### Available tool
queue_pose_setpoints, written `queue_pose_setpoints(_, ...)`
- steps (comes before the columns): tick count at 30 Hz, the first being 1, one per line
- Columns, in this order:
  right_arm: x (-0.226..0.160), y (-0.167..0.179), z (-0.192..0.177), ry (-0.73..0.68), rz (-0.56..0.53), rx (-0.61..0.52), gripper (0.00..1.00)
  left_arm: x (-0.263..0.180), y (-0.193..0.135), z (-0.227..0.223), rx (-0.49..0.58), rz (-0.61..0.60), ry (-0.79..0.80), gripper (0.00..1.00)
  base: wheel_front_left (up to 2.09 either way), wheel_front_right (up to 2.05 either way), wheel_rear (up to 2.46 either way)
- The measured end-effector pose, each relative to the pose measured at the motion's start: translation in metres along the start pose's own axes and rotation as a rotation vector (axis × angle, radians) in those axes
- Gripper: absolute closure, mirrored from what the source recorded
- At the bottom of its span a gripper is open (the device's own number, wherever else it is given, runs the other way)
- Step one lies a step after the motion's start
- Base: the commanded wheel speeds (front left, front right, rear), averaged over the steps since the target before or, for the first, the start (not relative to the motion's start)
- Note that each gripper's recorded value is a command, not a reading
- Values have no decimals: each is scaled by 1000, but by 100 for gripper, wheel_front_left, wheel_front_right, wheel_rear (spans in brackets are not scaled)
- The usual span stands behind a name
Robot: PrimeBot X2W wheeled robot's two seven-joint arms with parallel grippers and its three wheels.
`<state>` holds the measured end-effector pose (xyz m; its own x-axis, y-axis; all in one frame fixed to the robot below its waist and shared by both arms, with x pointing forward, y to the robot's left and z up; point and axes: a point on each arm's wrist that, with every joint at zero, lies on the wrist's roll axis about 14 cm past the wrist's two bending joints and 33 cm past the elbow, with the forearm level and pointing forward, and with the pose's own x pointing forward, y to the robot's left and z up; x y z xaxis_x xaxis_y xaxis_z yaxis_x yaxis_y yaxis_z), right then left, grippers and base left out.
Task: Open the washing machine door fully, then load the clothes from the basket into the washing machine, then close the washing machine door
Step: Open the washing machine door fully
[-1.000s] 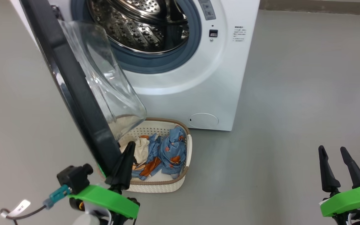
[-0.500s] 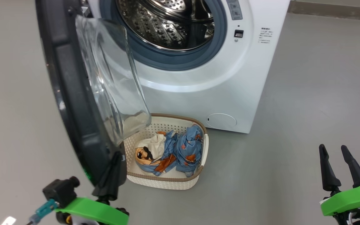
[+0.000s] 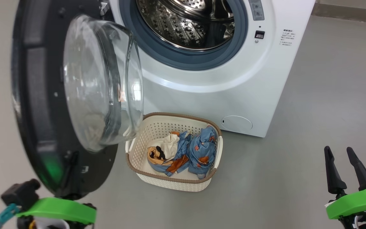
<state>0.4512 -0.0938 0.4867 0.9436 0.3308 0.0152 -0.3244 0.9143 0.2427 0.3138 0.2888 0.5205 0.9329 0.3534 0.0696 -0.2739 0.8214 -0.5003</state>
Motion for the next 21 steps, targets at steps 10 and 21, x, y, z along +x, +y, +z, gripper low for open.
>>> queue_pose_setpoints(10, 6, 1, -5, 10, 6, 7, 0, 6, 47, 24, 63, 121, -44, 100, 0, 0, 0)
queue_pose_setpoints(21, 11, -6, -17, 39, 2, 6, 0, 28, 85, 60, 144, 231, -126, 100, 0, 0, 0)
